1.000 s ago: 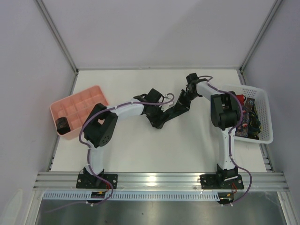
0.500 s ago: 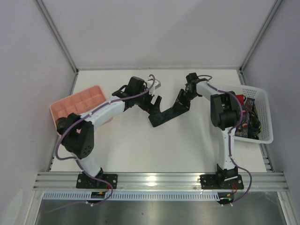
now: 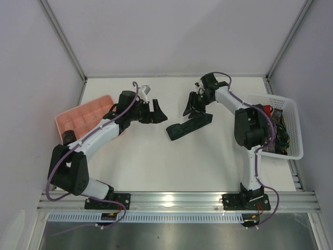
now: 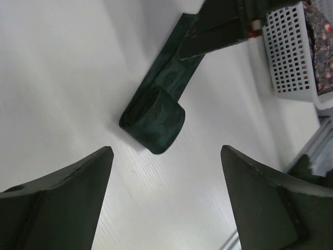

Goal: Roll the ties
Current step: Roll the tie

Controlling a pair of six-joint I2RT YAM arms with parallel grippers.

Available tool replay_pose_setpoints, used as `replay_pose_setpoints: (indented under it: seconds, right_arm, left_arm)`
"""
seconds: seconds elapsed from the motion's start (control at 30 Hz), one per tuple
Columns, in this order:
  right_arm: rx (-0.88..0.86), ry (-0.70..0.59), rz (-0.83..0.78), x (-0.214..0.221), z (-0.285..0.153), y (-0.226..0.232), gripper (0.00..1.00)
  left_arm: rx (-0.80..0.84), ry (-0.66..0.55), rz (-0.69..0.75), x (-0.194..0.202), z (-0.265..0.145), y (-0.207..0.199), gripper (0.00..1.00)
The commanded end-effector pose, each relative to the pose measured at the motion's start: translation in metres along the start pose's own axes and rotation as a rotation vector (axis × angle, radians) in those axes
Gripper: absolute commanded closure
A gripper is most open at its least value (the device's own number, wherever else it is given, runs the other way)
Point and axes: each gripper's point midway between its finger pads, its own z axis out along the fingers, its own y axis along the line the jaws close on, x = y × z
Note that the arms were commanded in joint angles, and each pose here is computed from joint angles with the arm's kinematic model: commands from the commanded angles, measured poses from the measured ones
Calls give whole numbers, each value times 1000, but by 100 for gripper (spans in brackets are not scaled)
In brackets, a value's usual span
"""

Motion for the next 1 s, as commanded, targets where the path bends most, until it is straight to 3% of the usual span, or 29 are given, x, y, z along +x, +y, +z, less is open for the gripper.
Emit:
replay_pose_setpoints:
  seconds: [0.0, 0.07, 0.1, 0.17, 0.37, 0.47, 0.73, 0.97]
  right_arm:
    - [-226, -21, -150, 8, -21, 54, 62]
    - [-394, 25, -171, 20, -27, 81, 70]
    - [-447, 25, -160, 18, -26, 91, 80]
    - [-487, 90, -147, 30, -15, 95, 87]
    - [-499, 188, -128, 51, 7, 91, 99]
    - [-469, 216, -113, 58, 20, 79, 100]
    - [-431, 248, -81, 66, 42, 49, 100]
    - [-404, 226, -68, 57, 56, 25, 100]
  left_arm:
    - [101, -17, -265, 8, 0, -5, 13]
    - [114, -26, -308, 11, 5, -3, 20]
    - [125, -11, -324, 17, 6, -2, 22]
    - [120, 14, -364, 23, 12, 1, 25]
    - [141, 19, -450, 27, 19, 2, 19]
    - [166, 24, -493, 30, 24, 2, 15]
    - [188, 56, -585, 50, 34, 7, 22]
    - [183, 108, -641, 74, 48, 17, 19]
